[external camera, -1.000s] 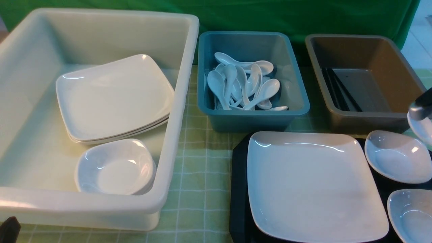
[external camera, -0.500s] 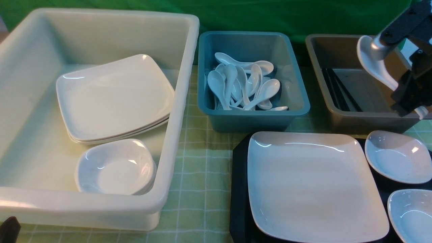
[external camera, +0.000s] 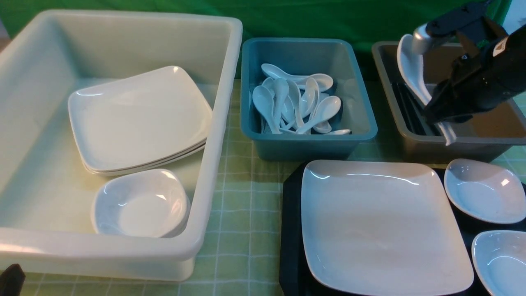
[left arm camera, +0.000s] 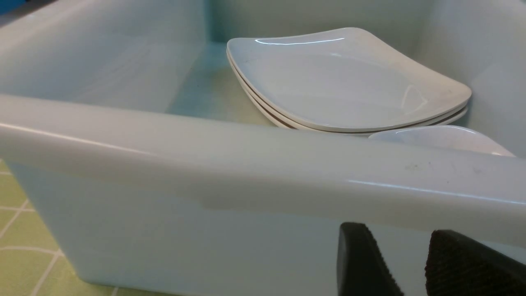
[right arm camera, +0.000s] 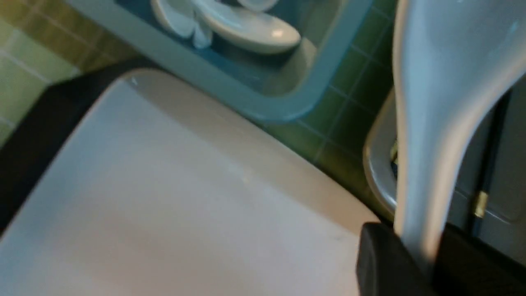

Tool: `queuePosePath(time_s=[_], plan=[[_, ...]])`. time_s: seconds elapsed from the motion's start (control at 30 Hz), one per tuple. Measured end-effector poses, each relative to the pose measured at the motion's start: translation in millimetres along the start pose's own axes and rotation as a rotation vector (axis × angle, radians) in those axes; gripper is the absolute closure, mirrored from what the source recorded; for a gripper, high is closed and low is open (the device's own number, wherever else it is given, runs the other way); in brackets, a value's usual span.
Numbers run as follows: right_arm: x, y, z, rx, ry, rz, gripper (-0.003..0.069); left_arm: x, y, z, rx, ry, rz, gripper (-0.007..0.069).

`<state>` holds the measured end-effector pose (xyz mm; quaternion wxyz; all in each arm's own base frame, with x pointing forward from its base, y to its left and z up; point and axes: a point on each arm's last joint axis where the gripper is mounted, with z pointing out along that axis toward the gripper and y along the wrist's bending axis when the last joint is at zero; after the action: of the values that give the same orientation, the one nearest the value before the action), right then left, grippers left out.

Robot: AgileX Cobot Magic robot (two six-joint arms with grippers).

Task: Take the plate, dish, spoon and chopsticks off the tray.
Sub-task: Use the right arm to put the soup spoon into the small storage box in the middle

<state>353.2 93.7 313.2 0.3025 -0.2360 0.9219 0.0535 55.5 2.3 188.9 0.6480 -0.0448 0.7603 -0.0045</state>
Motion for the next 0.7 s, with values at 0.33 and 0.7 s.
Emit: queuePosePath(time_s=[0.33,0.7], plan=[[-62,17,72,-0.036,-0.173,-0.009,0.0545,0,0,0,0.0,0.0,0.0,0.04],[-70,26,138,-0.024,-0.228,-0.015,0.0326,0,0,0,0.0,0.0,0.0,0.04]])
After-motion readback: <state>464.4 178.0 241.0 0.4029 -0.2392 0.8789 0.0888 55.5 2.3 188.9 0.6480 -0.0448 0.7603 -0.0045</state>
